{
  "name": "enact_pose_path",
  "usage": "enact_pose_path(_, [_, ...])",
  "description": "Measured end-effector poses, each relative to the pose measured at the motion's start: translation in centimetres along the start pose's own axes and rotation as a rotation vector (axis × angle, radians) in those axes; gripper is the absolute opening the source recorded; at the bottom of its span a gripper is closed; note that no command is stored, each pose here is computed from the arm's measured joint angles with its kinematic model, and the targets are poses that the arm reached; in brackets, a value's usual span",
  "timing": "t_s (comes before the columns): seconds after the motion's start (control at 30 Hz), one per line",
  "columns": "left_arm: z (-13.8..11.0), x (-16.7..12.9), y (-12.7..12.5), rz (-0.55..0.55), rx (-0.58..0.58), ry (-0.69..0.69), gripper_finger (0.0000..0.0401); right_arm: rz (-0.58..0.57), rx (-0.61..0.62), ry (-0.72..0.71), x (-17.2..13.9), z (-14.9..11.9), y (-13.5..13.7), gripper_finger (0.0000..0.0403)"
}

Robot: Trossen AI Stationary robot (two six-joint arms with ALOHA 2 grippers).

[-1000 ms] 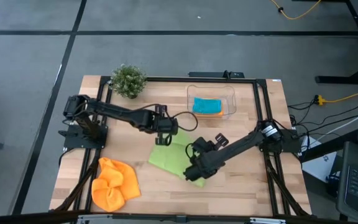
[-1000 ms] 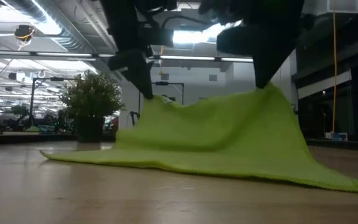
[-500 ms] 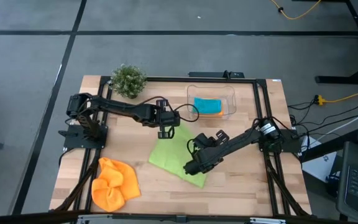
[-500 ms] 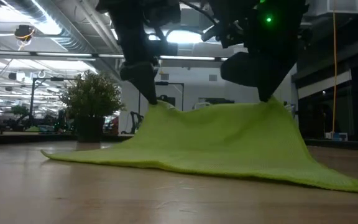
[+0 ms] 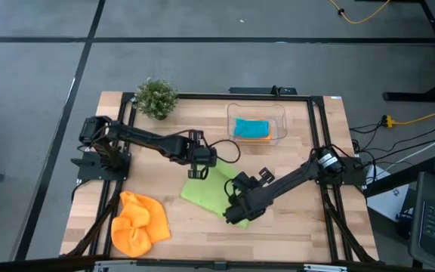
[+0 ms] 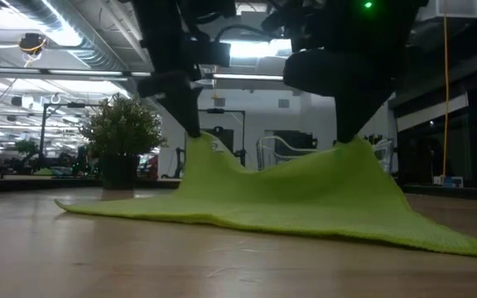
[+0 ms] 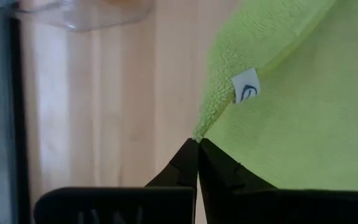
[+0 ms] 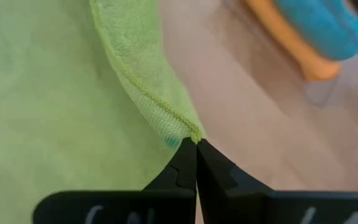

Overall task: Fold microfiber towels
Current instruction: Fold the green microfiber cloth

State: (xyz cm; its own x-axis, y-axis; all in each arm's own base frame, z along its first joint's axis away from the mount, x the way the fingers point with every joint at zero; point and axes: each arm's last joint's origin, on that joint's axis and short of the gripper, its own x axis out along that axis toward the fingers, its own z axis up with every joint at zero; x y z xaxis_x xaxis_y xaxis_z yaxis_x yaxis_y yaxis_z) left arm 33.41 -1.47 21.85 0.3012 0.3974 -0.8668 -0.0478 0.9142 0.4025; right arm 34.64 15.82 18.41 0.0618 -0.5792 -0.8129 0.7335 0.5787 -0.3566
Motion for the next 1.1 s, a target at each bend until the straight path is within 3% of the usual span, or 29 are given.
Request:
enact_pose_path(0.37, [-1.0, -1.3, -2.7, -0.038, 0.015, 0.062, 0.0000, 0.119, 0.005, 0.031, -1.2, -1.7, 1.3, 0.0000])
enact_pose_path(0.8, [-1.5, -3.0, -6.2, -0.105, -0.001, 0.038, 0.0000, 0.218, -0.011, 0.067, -2.4, -3.5, 2.3, 0.0000])
enact_pose_path(1.1, [-2.1, -3.7, -7.3, -0.109, 0.021, 0.054, 0.0000, 0.284, -0.015, 0.062, -3.3, -4.6, 2.9, 0.0000])
